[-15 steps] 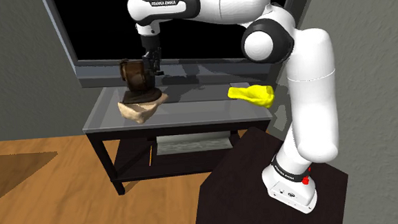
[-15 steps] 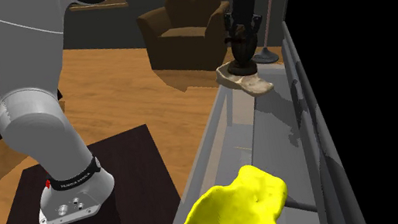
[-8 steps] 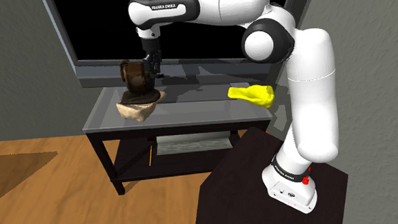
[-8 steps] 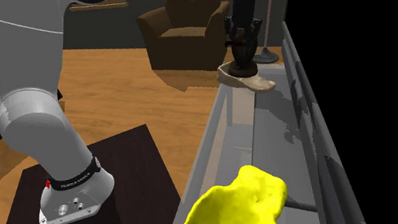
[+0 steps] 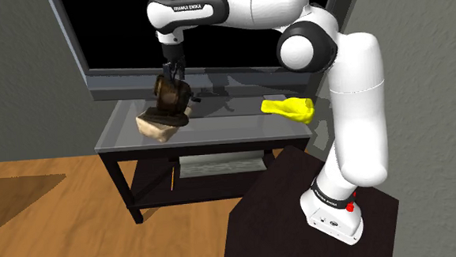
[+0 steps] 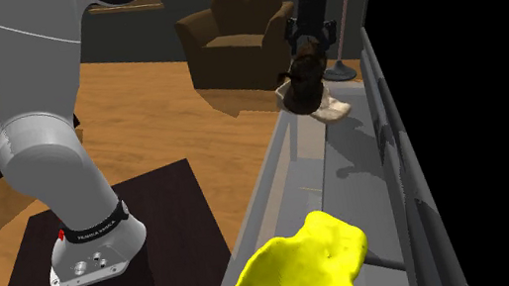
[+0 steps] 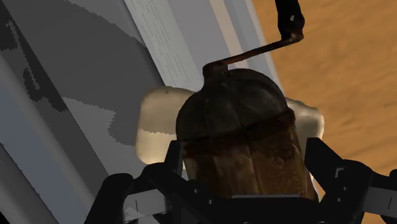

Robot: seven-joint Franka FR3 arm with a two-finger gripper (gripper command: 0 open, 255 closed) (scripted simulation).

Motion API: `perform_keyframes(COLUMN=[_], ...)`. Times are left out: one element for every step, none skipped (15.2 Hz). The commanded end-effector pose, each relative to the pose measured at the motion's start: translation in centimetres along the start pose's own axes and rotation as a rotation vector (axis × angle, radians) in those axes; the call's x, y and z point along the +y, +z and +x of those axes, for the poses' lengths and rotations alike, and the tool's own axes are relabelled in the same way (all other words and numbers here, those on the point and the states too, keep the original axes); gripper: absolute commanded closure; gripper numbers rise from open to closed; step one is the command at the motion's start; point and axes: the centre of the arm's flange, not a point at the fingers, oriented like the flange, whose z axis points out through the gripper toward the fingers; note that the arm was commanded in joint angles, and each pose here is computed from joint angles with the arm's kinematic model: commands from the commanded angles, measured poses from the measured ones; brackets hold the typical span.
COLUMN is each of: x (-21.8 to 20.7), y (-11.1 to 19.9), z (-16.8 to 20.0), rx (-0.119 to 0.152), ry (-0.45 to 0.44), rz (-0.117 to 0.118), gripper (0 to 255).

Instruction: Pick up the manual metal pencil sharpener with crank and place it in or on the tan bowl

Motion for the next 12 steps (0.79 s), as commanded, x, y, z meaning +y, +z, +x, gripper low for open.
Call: perform_keyframes(x=[0.0, 0.0, 0.0, 0.0, 0.0, 0.0, 0.0, 0.0, 0.0, 0.0, 0.0, 0.0], y=[-1.3, -2.6, -4.0, -5.0, -5.0, -5.0, -5.0, -5.0, -5.0, -5.0, -5.0, -5.0], z=[0.0, 0.0, 0.0, 0.0, 0.0, 0.0, 0.0, 0.0, 0.0, 0.0, 0.0, 0.0], rx=[0.0, 0.0, 0.0, 0.0, 0.0, 0.0, 0.0, 0.0, 0.0, 0.0, 0.0, 0.0], ry=[0.0, 0.0, 0.0, 0.0, 0.0, 0.0, 0.0, 0.0, 0.0, 0.0, 0.0, 0.0], rz=[0.0, 0.0, 0.0, 0.0, 0.0, 0.0, 0.0, 0.0, 0.0, 0.0, 0.0, 0.0], gripper=[0, 0, 0, 0, 0, 0, 0, 0, 0, 0, 0, 0])
